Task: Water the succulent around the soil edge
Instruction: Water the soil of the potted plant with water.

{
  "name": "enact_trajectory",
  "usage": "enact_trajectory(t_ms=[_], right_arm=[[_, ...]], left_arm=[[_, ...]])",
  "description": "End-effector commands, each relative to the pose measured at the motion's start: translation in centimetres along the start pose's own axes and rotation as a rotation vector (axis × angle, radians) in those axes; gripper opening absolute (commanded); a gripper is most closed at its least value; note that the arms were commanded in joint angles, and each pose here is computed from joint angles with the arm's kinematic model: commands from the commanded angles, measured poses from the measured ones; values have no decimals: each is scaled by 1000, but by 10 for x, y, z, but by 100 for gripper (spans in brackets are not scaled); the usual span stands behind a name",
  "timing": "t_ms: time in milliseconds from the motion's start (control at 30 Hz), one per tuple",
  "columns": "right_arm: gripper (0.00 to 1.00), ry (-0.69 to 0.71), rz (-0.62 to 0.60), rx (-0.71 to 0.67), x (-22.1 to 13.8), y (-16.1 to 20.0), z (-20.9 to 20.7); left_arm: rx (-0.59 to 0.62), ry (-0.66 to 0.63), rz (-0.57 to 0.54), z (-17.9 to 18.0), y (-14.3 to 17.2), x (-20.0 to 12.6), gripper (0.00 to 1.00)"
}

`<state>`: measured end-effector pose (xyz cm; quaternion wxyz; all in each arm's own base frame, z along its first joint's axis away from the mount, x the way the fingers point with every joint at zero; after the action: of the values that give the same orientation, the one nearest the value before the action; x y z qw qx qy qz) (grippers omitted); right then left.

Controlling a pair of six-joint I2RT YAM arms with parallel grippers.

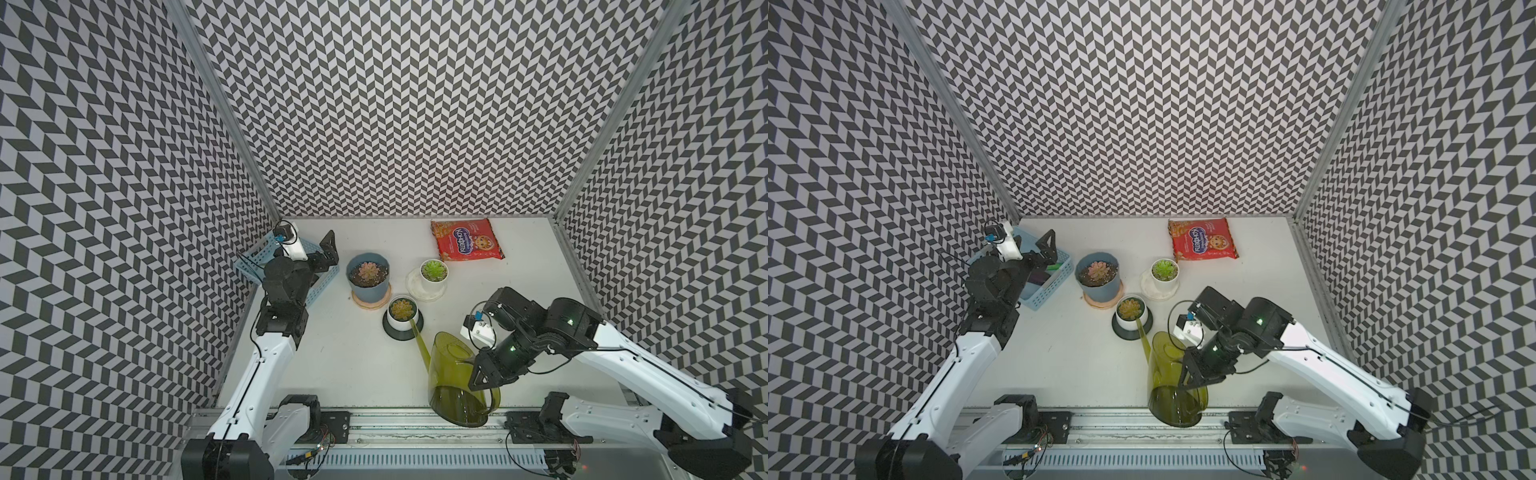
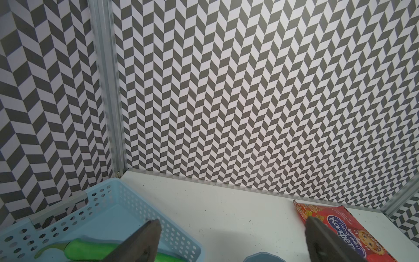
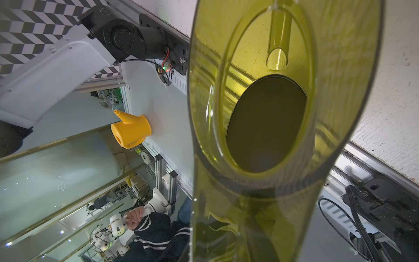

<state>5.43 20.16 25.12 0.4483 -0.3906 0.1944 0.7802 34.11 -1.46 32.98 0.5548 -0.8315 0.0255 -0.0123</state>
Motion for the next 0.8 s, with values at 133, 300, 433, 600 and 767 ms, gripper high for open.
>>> enact_trajectory(t_ms=[133, 300, 433, 600, 767], right_arm=[[0, -11, -62, -33, -5, -8, 1], [0, -4, -82, -25, -9, -14, -4], [0, -4, -94, -22, -11, -19, -7], [0, -3, -100, -28, -12, -26, -9], [0, -4, -95, -34, -12, -32, -11]], left_arm=[[4, 16, -16, -4, -3, -1, 100], [6, 15, -14, -4, -3, 0, 100], [9, 15, -16, -4, -3, 0, 100], [12, 15, -15, -4, -3, 0, 100], [15, 10, -16, -3, -3, 0, 100]])
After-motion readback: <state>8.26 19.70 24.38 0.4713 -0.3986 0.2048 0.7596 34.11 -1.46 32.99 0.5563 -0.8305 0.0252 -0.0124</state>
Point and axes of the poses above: each gripper's point midway between its finger pads, its own x axis out along the fingers, its own z axis along the line the jaws close on, y = z × x, the point moved 3 cm from there along -x, back along the fingers, and after that the axes turned 9 degrees about -x, right-handed, at the moved point
